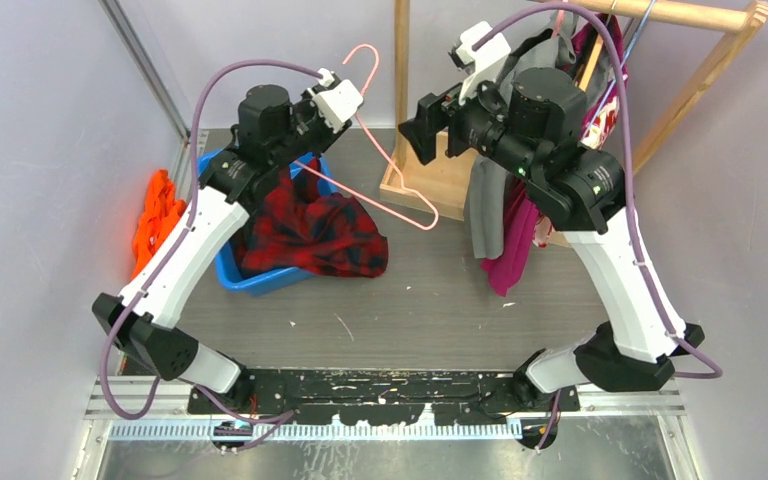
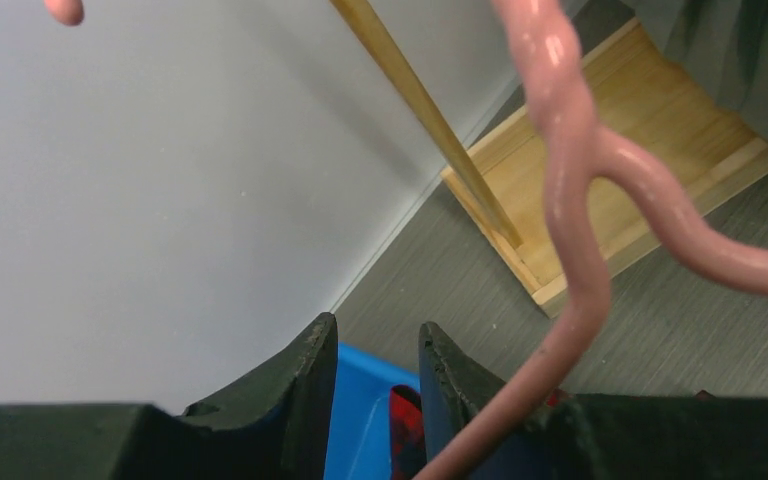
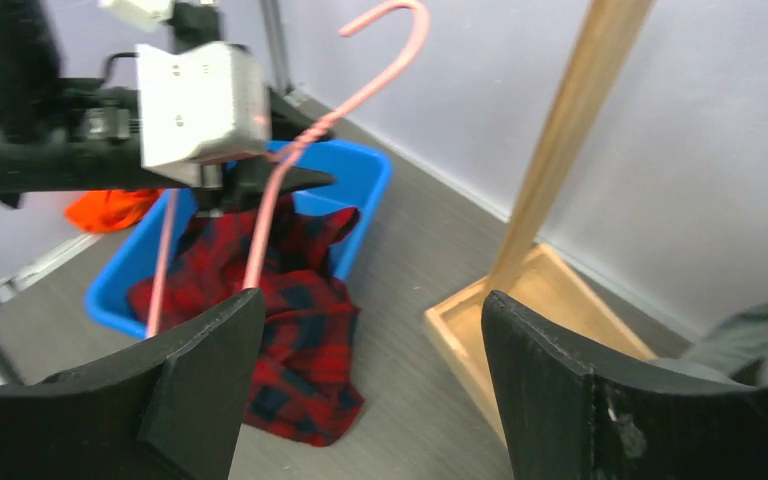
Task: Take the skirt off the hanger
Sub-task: Place the hanger at the clothesline.
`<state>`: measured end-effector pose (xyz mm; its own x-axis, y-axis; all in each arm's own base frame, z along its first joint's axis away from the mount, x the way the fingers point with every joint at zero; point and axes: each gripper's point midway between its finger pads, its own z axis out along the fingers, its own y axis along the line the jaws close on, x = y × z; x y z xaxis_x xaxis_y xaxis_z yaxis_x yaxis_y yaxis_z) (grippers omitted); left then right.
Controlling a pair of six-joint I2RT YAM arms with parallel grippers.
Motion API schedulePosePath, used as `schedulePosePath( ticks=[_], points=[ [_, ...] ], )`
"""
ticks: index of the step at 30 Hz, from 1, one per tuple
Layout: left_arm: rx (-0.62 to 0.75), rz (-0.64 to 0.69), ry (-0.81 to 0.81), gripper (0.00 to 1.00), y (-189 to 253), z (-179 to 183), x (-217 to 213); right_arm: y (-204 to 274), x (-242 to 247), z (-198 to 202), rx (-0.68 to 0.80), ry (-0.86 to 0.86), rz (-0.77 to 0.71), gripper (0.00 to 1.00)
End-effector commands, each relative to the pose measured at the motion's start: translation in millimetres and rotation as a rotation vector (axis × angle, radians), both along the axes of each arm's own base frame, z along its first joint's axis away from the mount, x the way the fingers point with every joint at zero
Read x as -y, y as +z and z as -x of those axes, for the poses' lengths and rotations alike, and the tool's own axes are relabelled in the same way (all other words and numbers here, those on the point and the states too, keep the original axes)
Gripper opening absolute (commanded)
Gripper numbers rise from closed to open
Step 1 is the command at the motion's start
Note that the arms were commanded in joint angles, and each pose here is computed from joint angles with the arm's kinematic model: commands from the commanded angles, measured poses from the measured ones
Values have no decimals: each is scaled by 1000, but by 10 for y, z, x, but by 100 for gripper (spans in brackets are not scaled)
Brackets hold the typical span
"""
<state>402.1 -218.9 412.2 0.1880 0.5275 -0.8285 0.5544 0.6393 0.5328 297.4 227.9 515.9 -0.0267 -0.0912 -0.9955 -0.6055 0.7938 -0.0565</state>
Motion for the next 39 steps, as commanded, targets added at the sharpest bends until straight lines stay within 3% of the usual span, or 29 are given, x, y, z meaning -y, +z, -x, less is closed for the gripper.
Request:
schedulePosePath(
  ticks=[1, 18, 20, 25, 35, 39],
  points=[
    [99, 139, -70, 0, 462, 6, 190, -54, -295, 124, -76, 141, -72, 83],
    [122, 167, -85, 0, 521, 62, 246, -245, -862, 104, -242, 336, -185, 60],
    [126, 169, -84, 0, 536, 65, 247, -294, -900, 102, -263, 347, -183, 47],
    [131, 164, -84, 0, 538, 82, 245, -381, -956, 72, -302, 352, -182, 2],
    [107, 208, -126, 2, 580, 276, 283, -504, -861, -183, -315, 202, -176, 1],
    [72, 315, -237, 33, 791, 663, 332, -576, -849, -275, -314, 164, -158, 1]
  ],
)
